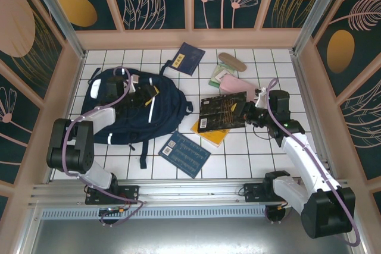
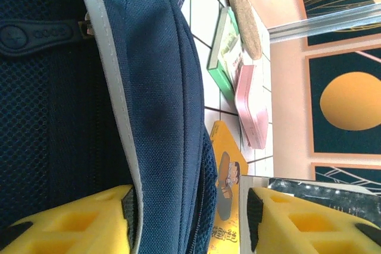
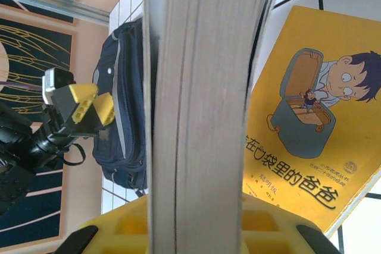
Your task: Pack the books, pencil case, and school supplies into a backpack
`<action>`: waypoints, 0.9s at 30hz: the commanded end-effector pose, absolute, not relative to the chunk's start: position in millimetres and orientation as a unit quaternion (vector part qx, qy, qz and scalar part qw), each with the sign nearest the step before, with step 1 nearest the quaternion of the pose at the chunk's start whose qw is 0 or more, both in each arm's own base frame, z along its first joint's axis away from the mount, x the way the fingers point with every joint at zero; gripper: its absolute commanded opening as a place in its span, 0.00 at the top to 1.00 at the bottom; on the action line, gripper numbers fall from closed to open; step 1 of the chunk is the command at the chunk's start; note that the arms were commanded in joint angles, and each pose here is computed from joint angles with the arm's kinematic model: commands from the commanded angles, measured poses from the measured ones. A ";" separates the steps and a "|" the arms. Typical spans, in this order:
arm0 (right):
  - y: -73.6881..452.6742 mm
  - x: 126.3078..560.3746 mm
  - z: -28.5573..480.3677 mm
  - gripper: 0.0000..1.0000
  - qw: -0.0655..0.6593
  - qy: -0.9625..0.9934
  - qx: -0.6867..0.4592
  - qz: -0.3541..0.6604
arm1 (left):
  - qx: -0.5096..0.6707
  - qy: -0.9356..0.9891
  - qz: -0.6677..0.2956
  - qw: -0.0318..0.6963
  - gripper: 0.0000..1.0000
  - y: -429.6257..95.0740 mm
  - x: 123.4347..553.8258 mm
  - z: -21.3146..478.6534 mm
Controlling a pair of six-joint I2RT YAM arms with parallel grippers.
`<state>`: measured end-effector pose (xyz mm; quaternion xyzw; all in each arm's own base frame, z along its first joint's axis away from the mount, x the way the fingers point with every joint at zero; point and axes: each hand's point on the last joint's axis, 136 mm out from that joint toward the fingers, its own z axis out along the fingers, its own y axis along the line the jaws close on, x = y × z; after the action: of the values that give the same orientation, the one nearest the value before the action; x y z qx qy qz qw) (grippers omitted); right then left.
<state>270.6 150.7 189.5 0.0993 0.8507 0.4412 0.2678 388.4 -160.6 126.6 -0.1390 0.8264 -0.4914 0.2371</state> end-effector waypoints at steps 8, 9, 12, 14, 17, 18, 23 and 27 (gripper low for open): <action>160.1 273.5 210.5 1.00 0.291 0.830 0.076 0.471 | -0.139 0.854 -0.458 0.203 0.57 -158.9 387.9 91.4; 160.4 273.4 210.1 1.00 0.290 0.830 0.076 0.471 | -0.139 0.858 -0.452 0.203 0.57 -157.9 388.9 89.8; 161.5 274.2 208.3 1.00 0.288 0.829 0.076 0.473 | -0.135 0.857 -0.456 0.199 0.60 -160.0 392.9 90.9; 162.9 274.5 206.6 1.00 0.286 0.829 0.076 0.474 | -0.131 0.854 -0.467 0.189 0.69 -164.4 395.7 87.6; 164.2 275.5 207.8 1.00 0.286 0.829 0.076 0.475 | -0.129 0.855 -0.469 0.181 0.80 -166.3 399.0 83.9; 164.7 275.5 208.6 1.00 0.286 0.828 0.075 0.476 | -0.139 0.864 -0.451 0.177 0.79 -161.9 399.4 75.9; 164.9 276.6 216.9 1.00 0.299 0.825 0.069 0.474 | -0.142 0.864 -0.457 0.154 0.92 -165.3 392.0 55.7; 160.9 279.6 217.7 1.00 0.313 0.826 0.076 0.464 | -0.119 0.868 -0.446 0.181 1.00 -162.2 392.4 78.1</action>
<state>270.3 157.4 186.0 0.0983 0.8502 0.4459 0.2620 397.0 -162.1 66.9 -0.1398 0.8633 -0.4534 0.1720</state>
